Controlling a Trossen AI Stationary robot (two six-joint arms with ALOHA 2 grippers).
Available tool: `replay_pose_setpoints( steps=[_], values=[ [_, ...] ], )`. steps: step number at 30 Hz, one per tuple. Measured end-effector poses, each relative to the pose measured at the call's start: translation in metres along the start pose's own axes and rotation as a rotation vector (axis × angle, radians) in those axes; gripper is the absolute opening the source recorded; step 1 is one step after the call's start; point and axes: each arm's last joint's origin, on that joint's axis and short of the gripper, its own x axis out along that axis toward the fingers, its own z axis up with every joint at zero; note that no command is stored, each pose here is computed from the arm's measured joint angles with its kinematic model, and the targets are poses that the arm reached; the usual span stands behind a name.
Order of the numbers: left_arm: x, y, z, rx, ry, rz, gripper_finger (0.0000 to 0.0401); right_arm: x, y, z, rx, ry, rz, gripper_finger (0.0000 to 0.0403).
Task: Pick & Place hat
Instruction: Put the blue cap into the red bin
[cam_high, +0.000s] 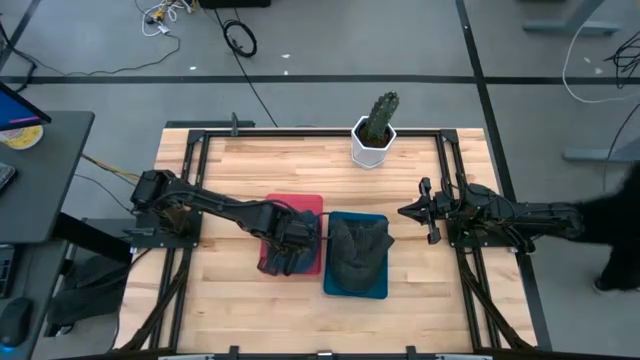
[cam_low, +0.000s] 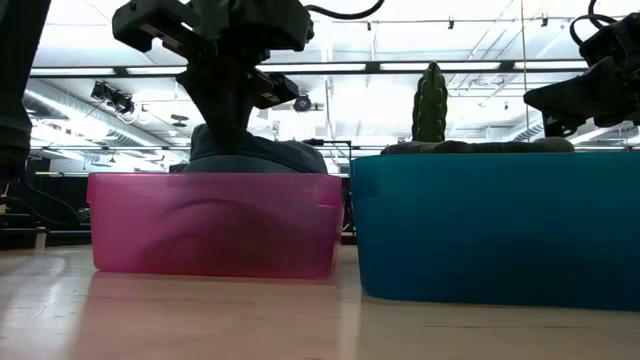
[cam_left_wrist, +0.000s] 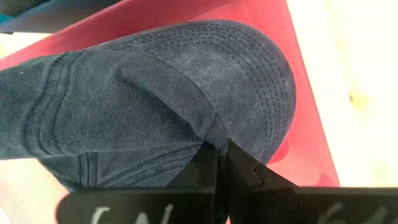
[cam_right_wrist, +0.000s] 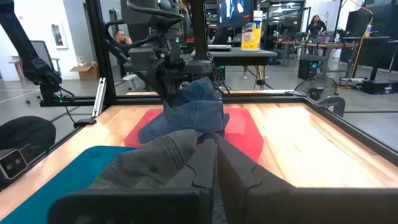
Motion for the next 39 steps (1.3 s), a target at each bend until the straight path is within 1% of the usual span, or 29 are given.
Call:
replay_pose_setpoints(
  steps=[4,11,14,19,23,31,35,39],
  values=[
    [0.000,0.000,0.001,0.024,-0.017,0.001,0.0005,0.000,0.000,0.000,0.000,0.000,0.000,0.0021],
    [0.000,0.003,0.004,0.051,-0.046,0.009,0.0020,0.000,0.000,0.000,0.000,0.000,0.000,0.0021],
    [0.009,0.004,0.001,0.049,-0.054,0.010,0.0020,0.000,0.000,0.000,0.000,0.000,0.000,0.0021],
    [0.027,0.010,-0.013,0.014,0.000,-0.001,0.0030,0.000,0.000,0.000,0.000,0.000,0.000,0.0021],
    [0.032,0.015,-0.019,-0.078,0.021,-0.006,0.0059,0.000,0.000,0.000,0.000,0.000,0.000,0.0021],
    [0.030,0.009,-0.015,-0.074,-0.017,-0.016,0.0161,0.000,0.000,0.000,0.000,0.000,0.000,0.0021],
    [0.030,0.006,-0.014,-0.178,-0.025,-0.018,0.0195,0.000,0.000,0.000,0.000,0.000,0.000,0.0021],
    [0.030,0.007,-0.014,-0.278,-0.025,-0.018,0.0208,0.000,0.000,0.000,0.000,0.000,0.000,0.0021]
  ],
)
